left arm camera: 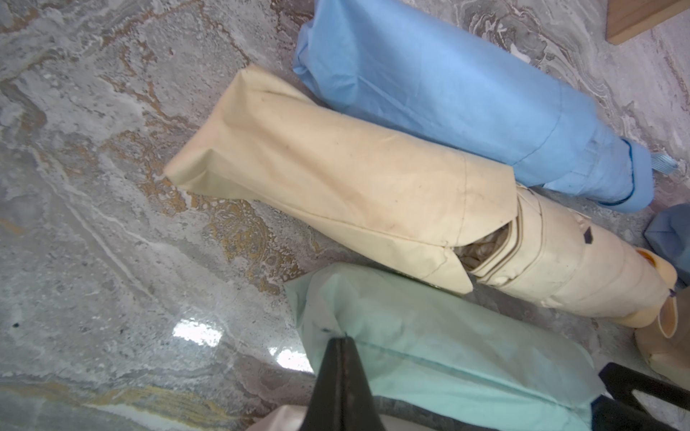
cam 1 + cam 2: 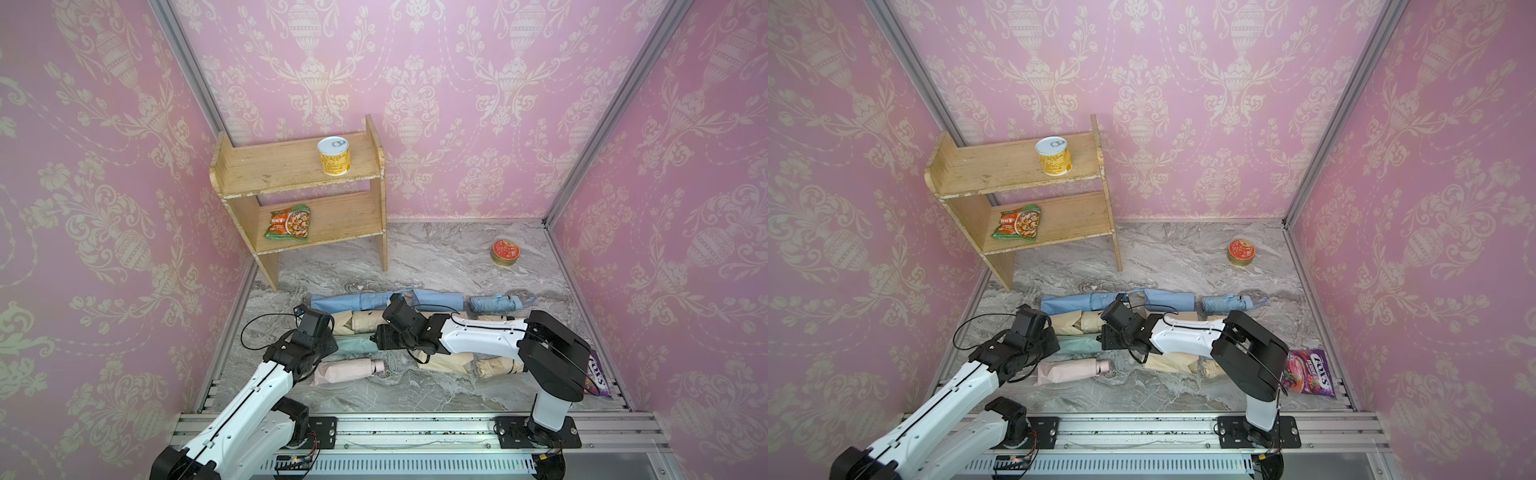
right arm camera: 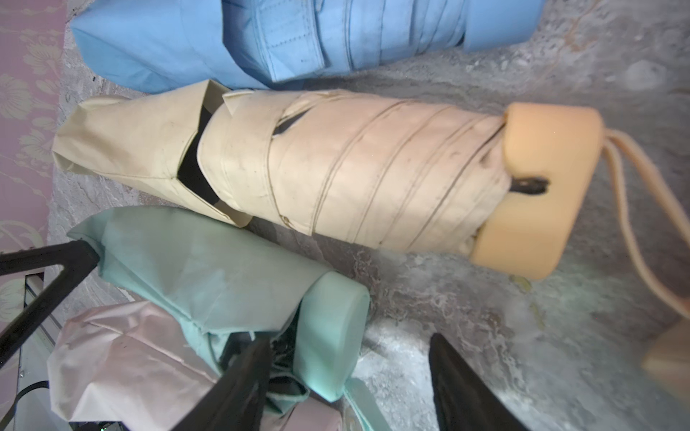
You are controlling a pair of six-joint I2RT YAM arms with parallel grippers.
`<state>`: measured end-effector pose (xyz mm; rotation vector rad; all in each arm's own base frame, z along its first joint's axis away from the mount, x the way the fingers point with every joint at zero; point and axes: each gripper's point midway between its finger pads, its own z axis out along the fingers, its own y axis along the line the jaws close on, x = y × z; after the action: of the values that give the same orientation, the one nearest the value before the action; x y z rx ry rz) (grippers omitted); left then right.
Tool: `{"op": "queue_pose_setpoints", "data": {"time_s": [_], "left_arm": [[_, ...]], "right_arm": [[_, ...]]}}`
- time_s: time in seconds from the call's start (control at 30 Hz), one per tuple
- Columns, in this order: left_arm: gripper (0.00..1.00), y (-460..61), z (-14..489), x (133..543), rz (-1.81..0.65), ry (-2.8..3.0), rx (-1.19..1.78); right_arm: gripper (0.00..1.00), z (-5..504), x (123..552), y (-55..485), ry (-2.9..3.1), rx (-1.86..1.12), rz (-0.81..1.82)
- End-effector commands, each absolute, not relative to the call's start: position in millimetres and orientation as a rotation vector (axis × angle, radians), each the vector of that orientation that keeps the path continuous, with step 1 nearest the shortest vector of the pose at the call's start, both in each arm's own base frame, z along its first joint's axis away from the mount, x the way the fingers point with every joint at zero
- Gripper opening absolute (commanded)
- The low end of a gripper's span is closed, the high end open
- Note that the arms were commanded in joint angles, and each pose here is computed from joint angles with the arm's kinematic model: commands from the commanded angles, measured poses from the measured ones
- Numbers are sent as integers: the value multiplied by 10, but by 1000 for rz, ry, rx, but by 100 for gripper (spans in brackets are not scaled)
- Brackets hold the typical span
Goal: Take umbrellas out of sleeves
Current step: Take out the umbrella from the umbrella sleeve.
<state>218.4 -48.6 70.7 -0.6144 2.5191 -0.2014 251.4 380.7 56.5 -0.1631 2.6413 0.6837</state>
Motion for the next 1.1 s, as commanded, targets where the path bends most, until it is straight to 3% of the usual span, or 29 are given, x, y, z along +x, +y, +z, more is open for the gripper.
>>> {"op": "queue_pose_setpoints", "data": {"time_s": [0.0,0.27,0.57,1.07], "left_arm": [[0,-474,661,2167,-185,2521,-603],[0,-496,643,2180,-203,2516,-600],[0,-426,713,2209,-175,2466,-605],[0,-234,793,2157,-112,2408,-647]], "right_arm": [[65,550,2533,3830,2662,-149,682],[65,357,2513,3878,2716,-145,665],[61,131,2559,3593,2744,-114,440],[59,78,2590,3448,2735,-108,331]]}}
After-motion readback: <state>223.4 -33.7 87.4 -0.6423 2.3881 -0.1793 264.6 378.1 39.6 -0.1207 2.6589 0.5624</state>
